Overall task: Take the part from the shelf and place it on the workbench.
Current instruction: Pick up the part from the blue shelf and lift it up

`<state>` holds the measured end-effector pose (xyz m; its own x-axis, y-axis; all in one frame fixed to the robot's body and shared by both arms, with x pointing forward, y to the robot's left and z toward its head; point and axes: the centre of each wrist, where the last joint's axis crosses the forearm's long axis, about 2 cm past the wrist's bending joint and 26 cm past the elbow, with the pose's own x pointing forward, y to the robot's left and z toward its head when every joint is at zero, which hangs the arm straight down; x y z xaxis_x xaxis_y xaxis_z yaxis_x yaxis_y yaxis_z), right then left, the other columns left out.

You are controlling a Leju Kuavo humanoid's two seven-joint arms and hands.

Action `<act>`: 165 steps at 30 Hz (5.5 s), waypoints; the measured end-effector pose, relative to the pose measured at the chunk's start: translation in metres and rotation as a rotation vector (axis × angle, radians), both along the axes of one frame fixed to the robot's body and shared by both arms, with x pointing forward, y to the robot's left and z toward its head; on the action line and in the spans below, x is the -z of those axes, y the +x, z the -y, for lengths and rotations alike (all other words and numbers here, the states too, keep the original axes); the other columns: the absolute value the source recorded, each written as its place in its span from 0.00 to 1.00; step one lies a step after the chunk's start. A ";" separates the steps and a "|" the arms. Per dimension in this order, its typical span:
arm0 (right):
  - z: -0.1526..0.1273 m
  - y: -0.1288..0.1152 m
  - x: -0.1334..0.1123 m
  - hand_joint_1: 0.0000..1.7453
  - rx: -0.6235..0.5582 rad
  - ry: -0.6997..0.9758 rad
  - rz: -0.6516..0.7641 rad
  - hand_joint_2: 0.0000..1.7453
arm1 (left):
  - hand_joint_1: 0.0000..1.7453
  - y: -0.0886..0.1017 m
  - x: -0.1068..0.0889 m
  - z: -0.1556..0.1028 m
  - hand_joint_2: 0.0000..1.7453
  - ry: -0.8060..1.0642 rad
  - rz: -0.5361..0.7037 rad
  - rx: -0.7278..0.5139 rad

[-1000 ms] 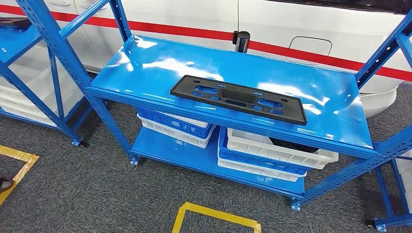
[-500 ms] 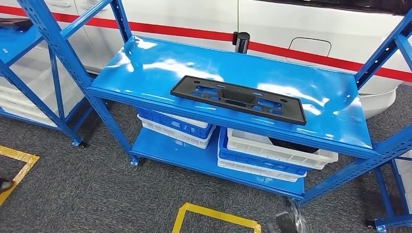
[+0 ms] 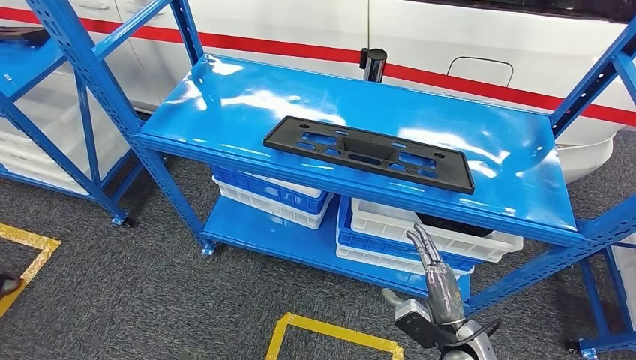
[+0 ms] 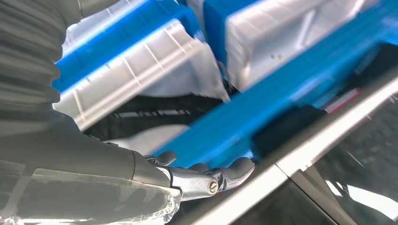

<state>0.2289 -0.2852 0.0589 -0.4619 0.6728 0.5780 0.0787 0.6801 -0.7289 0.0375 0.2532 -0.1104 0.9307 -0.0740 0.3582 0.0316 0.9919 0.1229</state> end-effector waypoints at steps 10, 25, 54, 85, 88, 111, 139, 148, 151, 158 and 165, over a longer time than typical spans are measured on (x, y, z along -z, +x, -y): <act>-0.007 -0.002 -0.025 0.00 0.006 -0.119 0.161 1.00 | 0.00 0.000 0.000 0.000 1.00 0.004 -0.008 0.009; -0.069 0.033 -0.070 0.00 -0.005 -0.609 0.480 1.00 | 0.00 0.004 0.000 0.000 0.00 0.002 0.013 0.066; -0.061 0.088 -0.091 0.00 -0.099 -0.699 0.464 1.00 | 0.00 0.003 -0.001 0.005 0.00 0.016 -0.003 0.051; -0.049 0.095 -0.082 0.00 -0.096 -0.737 0.415 1.00 | 0.00 0.003 -0.001 0.006 0.00 0.011 -0.008 0.049; -0.048 0.096 -0.081 0.00 -0.095 -0.740 0.410 1.00 | 0.00 0.003 -0.001 0.006 0.00 0.011 -0.008 0.048; -0.046 0.104 -0.086 0.00 -0.083 -0.756 0.411 1.00 | 0.00 0.004 -0.001 0.005 0.00 0.001 0.004 0.043; -0.037 0.089 -0.071 0.00 -0.096 -0.787 0.373 1.00 | 0.00 0.009 -0.001 0.001 0.00 -0.032 0.132 0.039; -0.034 0.087 -0.068 0.00 -0.109 -0.788 0.362 1.00 | 0.00 0.010 -0.002 0.007 0.00 -0.033 0.138 0.018; -0.034 0.090 -0.071 0.00 -0.107 -0.786 0.370 1.00 | 0.00 0.010 -0.002 0.008 0.00 -0.036 0.137 0.017; -0.039 0.097 -0.080 0.85 -0.111 -0.773 0.383 1.00 | 0.00 0.008 -0.002 0.009 0.00 -0.037 0.133 0.013; -0.043 0.098 -0.079 0.75 -0.133 -0.774 0.360 1.00 | 0.00 0.007 -0.001 0.009 0.00 -0.034 0.132 0.017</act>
